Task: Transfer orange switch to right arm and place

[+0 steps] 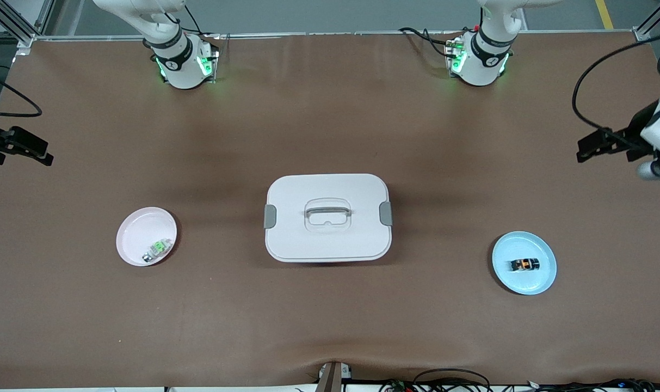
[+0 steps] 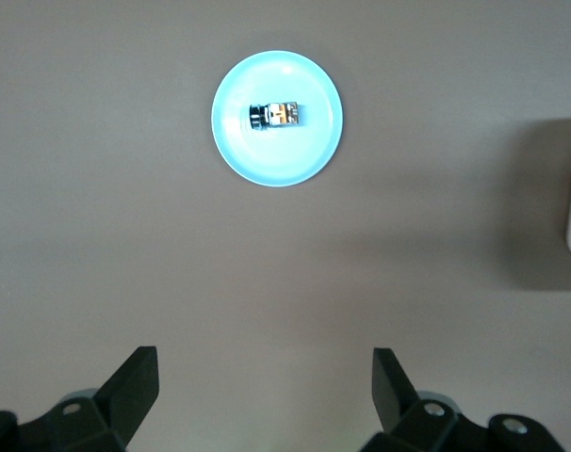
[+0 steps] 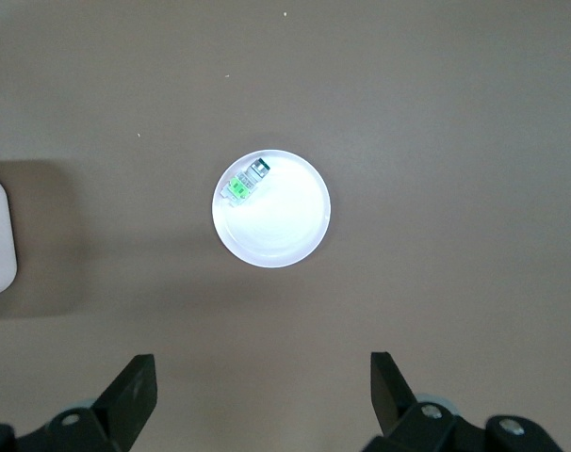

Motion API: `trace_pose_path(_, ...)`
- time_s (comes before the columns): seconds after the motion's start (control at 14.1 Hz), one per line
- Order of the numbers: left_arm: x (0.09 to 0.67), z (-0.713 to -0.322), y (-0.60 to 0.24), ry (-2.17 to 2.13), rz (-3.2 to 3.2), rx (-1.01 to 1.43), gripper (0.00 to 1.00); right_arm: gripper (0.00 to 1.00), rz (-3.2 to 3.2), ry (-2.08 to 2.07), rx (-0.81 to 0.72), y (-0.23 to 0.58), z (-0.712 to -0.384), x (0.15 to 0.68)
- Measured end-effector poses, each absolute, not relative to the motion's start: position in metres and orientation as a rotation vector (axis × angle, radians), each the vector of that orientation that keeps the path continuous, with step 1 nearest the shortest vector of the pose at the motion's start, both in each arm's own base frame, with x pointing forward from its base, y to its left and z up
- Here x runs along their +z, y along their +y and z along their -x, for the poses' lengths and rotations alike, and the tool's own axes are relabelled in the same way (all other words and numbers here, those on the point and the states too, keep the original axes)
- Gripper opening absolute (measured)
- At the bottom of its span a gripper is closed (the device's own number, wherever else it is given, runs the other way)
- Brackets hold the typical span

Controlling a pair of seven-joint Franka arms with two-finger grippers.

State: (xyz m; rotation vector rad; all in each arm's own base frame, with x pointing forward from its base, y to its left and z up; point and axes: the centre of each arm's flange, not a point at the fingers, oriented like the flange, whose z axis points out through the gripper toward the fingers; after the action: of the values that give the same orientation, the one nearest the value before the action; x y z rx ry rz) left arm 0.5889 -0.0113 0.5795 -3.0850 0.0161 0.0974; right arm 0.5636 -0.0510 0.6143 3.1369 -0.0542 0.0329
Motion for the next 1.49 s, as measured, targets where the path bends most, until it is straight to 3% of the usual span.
trace_pose_path(0.85, 0.489, -0.64, 0.02, -0.04, 3.068, 0.066, 1.0, 1.0, -3.137, -0.059, 0.033, -0.053, -0.563, 0.614)
trace_pose_path(1.49, 0.347, -0.682, 0.034, -0.047, 3.092, 0.042, 1.0, 1.0, -3.137, -0.062, 0.032, -0.053, -0.563, 0.614)
